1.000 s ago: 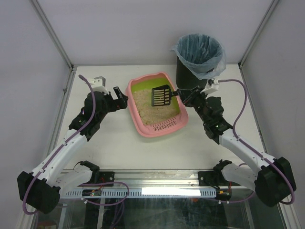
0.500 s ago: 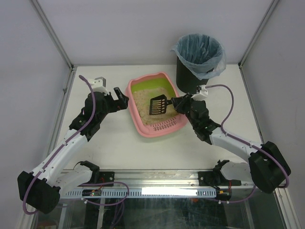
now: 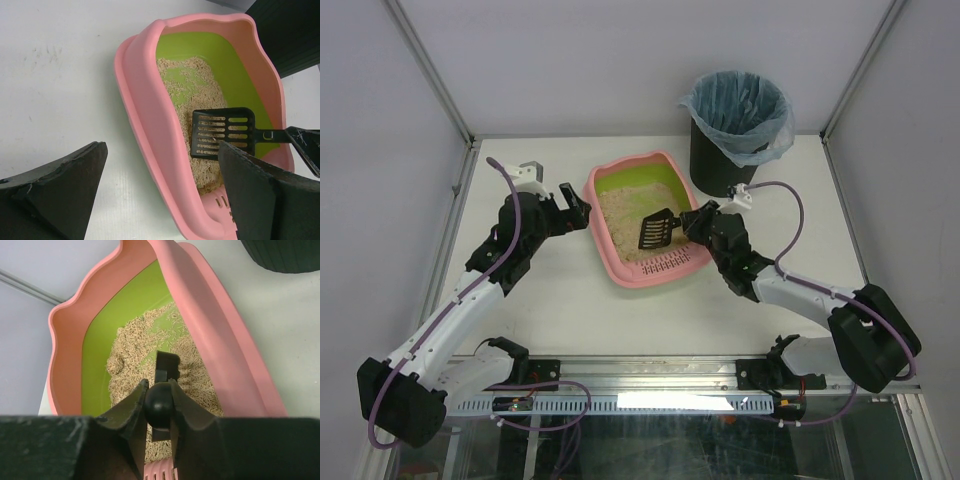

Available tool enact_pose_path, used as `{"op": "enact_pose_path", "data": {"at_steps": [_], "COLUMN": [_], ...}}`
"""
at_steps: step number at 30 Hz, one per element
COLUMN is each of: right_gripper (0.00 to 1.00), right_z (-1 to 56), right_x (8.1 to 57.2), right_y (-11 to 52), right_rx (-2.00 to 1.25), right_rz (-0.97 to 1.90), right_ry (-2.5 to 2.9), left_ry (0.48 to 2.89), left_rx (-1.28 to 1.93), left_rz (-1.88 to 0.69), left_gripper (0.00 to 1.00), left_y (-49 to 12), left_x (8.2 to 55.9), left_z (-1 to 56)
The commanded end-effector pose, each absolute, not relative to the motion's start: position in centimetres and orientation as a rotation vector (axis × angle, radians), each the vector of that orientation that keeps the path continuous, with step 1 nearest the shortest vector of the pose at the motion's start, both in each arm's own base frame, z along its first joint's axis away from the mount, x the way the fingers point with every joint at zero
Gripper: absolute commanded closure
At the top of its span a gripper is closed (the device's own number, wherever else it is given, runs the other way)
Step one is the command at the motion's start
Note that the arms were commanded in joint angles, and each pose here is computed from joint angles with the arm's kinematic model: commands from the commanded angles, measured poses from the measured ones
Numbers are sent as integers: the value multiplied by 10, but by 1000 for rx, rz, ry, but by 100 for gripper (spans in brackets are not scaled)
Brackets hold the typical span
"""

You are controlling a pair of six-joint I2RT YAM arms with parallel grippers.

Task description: Clean the litter box

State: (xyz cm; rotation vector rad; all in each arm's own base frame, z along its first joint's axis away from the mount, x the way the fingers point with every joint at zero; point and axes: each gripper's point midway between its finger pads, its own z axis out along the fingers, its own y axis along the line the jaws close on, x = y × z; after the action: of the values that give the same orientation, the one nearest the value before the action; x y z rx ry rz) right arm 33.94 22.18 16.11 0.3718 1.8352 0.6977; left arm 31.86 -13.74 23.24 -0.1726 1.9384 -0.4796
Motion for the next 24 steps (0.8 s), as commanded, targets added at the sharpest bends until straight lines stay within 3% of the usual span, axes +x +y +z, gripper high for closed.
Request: {"op": "enact_pose_path", "data": {"at_steps": [1,7,10,16,24], "right_gripper": [74,64,54,47,25], "right_z": [177,174,178,196,229], "right_x": [344,338,334,319,295], "right_y": [218,206,195,164,122], "right_rx": [405,372,344,295,239], "right_rz": [700,620,564,435,288], "right_ry": [1767,1789,1790,1761,1696], "left_ry": [1893,1883,1875,1851,1807], "left_rx": [-177,-181,-185,-203,-217], "left_rz": [-521,-509,-499,-476,-438], "left_gripper": [1,1,1,1,1], "left_y": [-141,-138,-135,-129,-118], "left_x": [324,322,322,321,318], "left_z": [242,243,245,250,266]}}
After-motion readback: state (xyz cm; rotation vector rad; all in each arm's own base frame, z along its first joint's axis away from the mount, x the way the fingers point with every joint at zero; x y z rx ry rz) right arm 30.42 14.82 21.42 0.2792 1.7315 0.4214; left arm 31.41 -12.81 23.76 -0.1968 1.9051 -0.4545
